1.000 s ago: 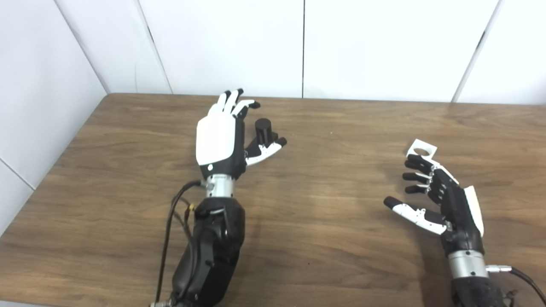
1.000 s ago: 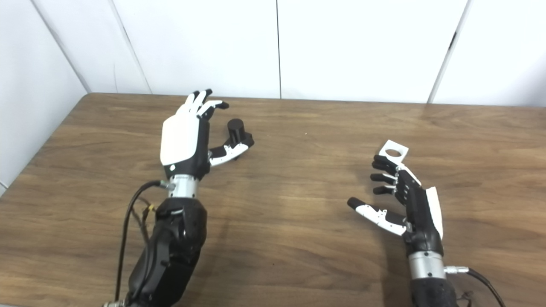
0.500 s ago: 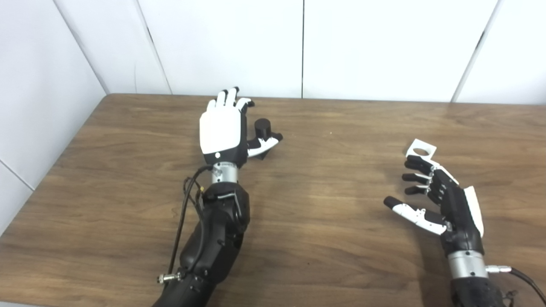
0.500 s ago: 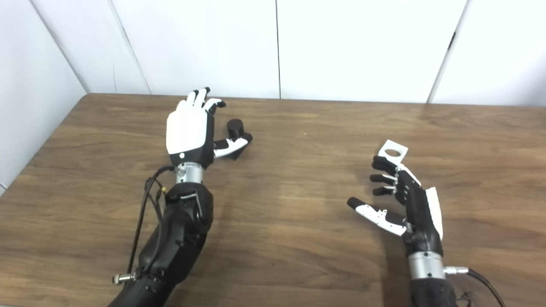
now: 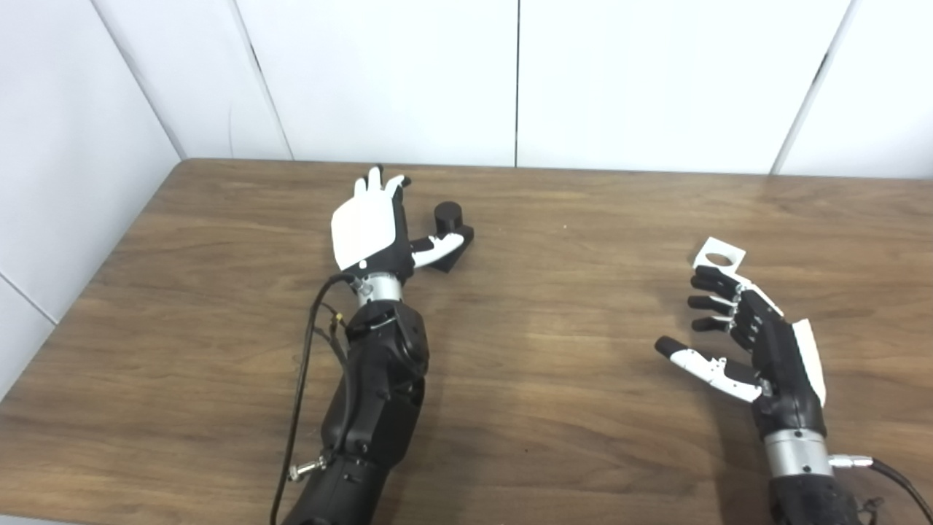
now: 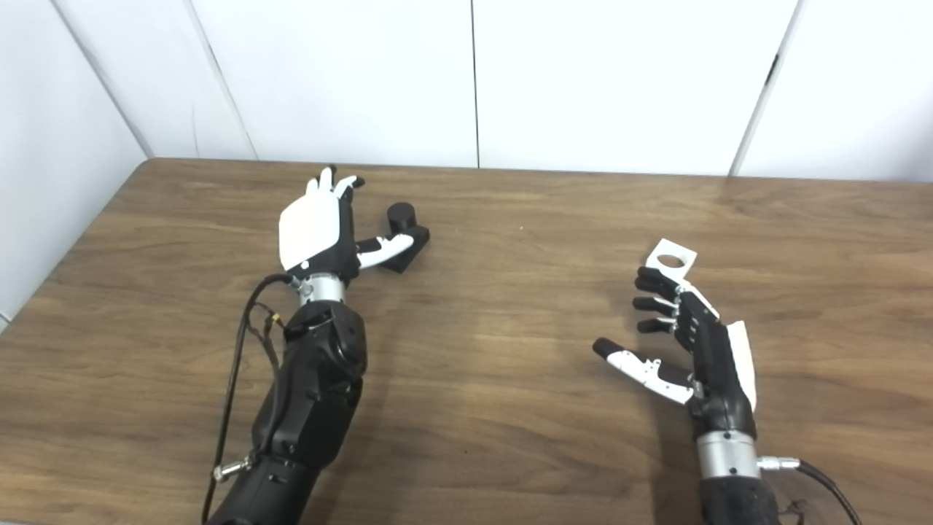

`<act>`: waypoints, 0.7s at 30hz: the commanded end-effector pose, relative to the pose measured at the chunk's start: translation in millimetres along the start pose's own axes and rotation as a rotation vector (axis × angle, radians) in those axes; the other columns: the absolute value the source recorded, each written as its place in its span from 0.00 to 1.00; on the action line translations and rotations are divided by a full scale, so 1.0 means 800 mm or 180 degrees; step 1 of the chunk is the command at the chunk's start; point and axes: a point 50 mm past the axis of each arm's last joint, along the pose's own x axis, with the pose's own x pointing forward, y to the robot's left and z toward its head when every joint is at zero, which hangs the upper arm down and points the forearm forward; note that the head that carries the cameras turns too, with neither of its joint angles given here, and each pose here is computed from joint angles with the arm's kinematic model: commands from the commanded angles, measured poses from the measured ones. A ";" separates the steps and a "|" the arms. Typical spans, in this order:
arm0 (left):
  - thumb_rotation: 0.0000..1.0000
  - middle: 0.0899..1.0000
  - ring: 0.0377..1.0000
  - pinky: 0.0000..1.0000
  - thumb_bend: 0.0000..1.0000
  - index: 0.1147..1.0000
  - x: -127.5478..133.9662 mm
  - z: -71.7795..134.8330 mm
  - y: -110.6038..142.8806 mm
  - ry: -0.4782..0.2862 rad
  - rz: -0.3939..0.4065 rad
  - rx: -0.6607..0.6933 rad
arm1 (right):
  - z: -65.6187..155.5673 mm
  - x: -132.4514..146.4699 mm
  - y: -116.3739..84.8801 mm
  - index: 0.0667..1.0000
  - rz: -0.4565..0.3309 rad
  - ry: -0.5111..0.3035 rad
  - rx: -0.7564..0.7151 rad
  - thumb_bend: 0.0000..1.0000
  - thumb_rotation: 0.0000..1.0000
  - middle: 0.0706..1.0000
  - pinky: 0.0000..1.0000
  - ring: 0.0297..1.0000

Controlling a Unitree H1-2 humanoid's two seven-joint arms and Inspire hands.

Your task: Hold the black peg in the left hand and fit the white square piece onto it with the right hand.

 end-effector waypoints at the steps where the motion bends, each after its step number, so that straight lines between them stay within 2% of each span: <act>1: 0.44 1.00 0.97 0.85 0.87 0.81 0.019 0.025 0.026 -0.0095 0.0140 -0.0146 | 0.021 0.009 -0.001 0.74 -0.0048 -0.0305 0.0018 0.66 0.18 0.74 0.59 0.70; 8: 0.37 1.00 0.97 0.80 0.88 0.80 0.019 0.023 0.022 -0.0038 0.0027 -0.0238 | 0.022 0.008 0.000 0.73 -0.0060 -0.0303 0.0009 0.66 0.18 0.74 0.58 0.69; 15: 0.37 1.00 0.98 0.79 0.91 0.80 0.018 0.022 0.012 0.0006 -0.0108 -0.0259 | 0.021 0.008 0.001 0.73 -0.0056 -0.0326 -0.0032 0.66 0.18 0.74 0.59 0.70; 21: 0.37 1.00 0.99 0.84 0.92 0.76 0.019 0.020 -0.001 0.0025 -0.0218 -0.0220 | 0.021 0.008 0.003 0.73 -0.0062 -0.0303 -0.0043 0.66 0.19 0.73 0.58 0.68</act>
